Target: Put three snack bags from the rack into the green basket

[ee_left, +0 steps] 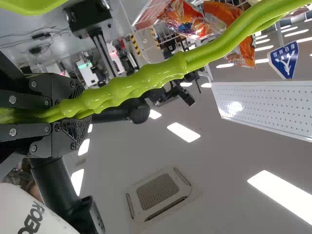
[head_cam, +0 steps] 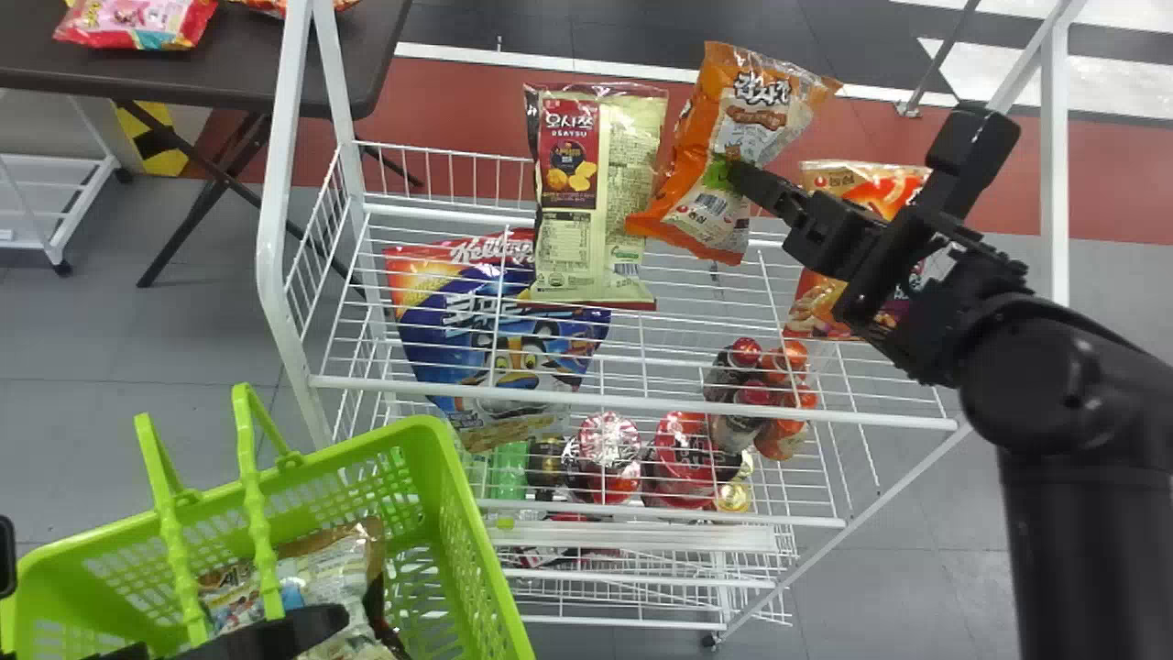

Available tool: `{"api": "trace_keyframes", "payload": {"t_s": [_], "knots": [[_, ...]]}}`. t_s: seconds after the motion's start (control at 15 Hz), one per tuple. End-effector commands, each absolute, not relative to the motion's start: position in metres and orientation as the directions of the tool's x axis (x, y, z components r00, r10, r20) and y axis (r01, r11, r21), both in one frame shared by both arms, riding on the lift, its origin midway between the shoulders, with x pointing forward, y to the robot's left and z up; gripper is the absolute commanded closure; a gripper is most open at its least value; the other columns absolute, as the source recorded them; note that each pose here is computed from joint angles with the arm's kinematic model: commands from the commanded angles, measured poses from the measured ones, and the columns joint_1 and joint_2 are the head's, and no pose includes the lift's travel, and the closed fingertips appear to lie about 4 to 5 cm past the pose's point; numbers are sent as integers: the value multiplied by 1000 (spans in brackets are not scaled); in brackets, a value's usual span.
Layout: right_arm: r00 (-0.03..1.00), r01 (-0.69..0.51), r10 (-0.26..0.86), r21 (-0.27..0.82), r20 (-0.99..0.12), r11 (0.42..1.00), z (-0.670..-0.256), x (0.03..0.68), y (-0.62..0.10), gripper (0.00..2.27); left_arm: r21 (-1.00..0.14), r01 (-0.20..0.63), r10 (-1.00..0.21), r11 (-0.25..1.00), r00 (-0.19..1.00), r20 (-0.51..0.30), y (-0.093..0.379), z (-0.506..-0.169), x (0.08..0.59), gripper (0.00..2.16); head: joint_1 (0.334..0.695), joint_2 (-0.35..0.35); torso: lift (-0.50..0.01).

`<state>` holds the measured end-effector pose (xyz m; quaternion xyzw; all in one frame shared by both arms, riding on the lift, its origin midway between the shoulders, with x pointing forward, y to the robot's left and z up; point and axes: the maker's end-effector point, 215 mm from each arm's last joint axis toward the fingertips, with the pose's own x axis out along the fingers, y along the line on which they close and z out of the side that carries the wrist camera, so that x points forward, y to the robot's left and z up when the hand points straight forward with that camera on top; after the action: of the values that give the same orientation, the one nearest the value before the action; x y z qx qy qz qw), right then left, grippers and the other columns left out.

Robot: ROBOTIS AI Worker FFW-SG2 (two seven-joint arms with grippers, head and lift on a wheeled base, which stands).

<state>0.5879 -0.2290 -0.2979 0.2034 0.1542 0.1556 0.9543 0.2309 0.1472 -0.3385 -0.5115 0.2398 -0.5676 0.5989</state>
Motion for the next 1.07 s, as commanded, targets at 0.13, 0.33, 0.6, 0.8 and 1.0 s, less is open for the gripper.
{"api": "trace_keyframes", "payload": {"t_s": [0.13, 0.33, 0.6, 0.8, 1.0], "knots": [[811, -348, 519, 490, -270, 799, -283, 522, -167, 2250, -884, 438, -925, -166, 241, 294, 147, -338, 232, 2148, 695, -86, 0], [727, -401, 622, 555, -292, 729, -295, 485, -124, 2250, -885, 436, -925, -162, 244, 290, 145, -339, 233, 2148, 695, -37, 0], [626, -456, 717, 603, -305, 655, -307, 447, -75, 2250, -892, 427, -929, -148, 249, 273, 141, -346, 234, 2148, 695, 52, 0], [551, -496, 762, 602, -339, 626, -312, 422, -44, 2250, -893, 427, -931, -146, 246, 270, 134, -347, 235, 2148, 695, 114, 0], [472, -535, 802, 605, -365, 590, -321, 401, -6, 2250, -893, 428, -934, -137, 245, 260, 131, -348, 237, 2148, 695, 173, 0]]}}
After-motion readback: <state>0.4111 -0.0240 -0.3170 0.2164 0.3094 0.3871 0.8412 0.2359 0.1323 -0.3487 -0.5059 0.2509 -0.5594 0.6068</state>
